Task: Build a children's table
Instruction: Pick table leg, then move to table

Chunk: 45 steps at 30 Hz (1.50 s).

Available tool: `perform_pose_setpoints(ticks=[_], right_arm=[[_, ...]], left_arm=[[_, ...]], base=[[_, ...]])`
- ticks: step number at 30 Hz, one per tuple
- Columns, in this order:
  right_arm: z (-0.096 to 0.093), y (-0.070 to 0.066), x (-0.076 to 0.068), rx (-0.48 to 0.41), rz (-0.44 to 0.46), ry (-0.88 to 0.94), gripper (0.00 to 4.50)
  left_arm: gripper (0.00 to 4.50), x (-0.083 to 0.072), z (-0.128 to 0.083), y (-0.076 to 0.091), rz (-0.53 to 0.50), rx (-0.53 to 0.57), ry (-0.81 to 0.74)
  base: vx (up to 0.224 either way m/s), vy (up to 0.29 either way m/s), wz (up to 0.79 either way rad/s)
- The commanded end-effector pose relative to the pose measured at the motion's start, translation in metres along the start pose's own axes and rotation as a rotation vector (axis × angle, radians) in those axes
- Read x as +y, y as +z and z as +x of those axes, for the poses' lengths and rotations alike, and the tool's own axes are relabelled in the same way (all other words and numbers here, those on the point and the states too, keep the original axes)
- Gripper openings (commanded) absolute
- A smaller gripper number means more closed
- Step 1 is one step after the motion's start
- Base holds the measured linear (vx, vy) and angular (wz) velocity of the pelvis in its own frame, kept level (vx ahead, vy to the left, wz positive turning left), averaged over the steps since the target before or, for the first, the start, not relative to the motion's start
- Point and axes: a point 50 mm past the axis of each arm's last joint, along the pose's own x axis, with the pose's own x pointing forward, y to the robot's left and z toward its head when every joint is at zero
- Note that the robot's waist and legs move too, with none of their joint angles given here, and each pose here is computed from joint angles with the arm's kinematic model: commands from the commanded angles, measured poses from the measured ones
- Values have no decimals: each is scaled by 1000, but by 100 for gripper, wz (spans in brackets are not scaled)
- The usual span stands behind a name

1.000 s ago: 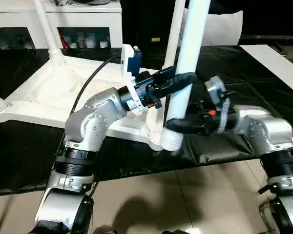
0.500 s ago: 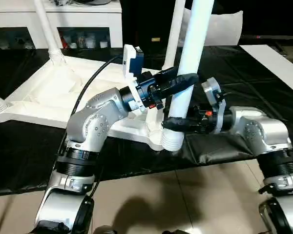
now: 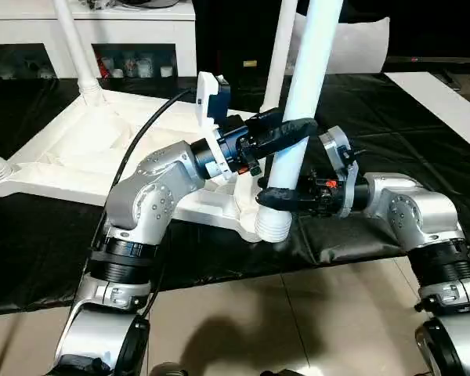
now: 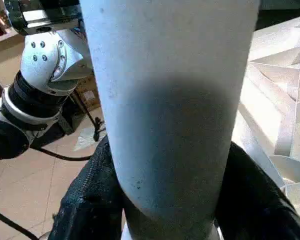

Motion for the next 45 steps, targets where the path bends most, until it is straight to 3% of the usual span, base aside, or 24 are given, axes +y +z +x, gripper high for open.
perform_pose_setpoints(ticks=[1, 3, 4, 5, 7, 13, 17, 21, 25, 28, 32, 37, 39, 43, 45], right_arm=[[-2, 0, -5, -8, 3, -55, 193], [-1, 0, -6, -10, -6, -78, 192], [-1, 0, -6, -10, -7, -79, 191], [0, -1, -7, -14, -9, -94, 190], [4, -2, -9, -27, -14, -126, 189], [8, -10, -17, -37, -2, -212, 189], [10, -13, -17, -61, 24, -239, 189], [11, -15, -15, -88, 18, -256, 189], [6, -13, -13, -163, 8, -296, 189], [-1, -17, -9, -142, 14, -367, 189], [-10, -26, 6, -137, 30, -411, 187], [-20, -34, 21, -199, 35, -544, 187], [-26, -37, 24, -197, 22, -659, 187], [-36, -43, 29, -186, 13, -851, 187], [-41, -47, 35, -204, 36, -963, 187]], left_arm=[[177, -7, 5, -1, -2, 33, -27], [177, -9, 6, 0, -30, 34, -49], [233, -9, 6, 0, -31, 34, -50], [247, -14, 7, 0, -42, 34, -84], [257, -27, 10, -2, -35, 65, -166], [310, -37, 18, -15, -6, 112, -206], [319, -43, 23, -21, -6, 119, -211], [326, -38, 27, -22, -34, 69, -144], [326, -23, 20, -13, -72, -35, -23], [326, -11, 6, -7, -52, -87, 97], [326, -2, -19, -7, -17, -90, 251], [326, 2, -47, -19, -19, -21, 446], [326, 2, -63, -30, -29, 69, 518], [326, 3, -90, -40, 62, 91, 690], [326, 5, -111, -48, 141, 134, 899]], base=[[0, 0, 0], [0, 0, 0], [0, 0, 0], [0, 0, 0], [0, 0, 0], [0, 0, 0], [0, 0, 0], [0, 0, 0], [0, 0, 0], [0, 0, 0], [0, 0, 0], [0, 0, 0], [0, 0, 0], [0, 0, 0], [0, 0, 0]])
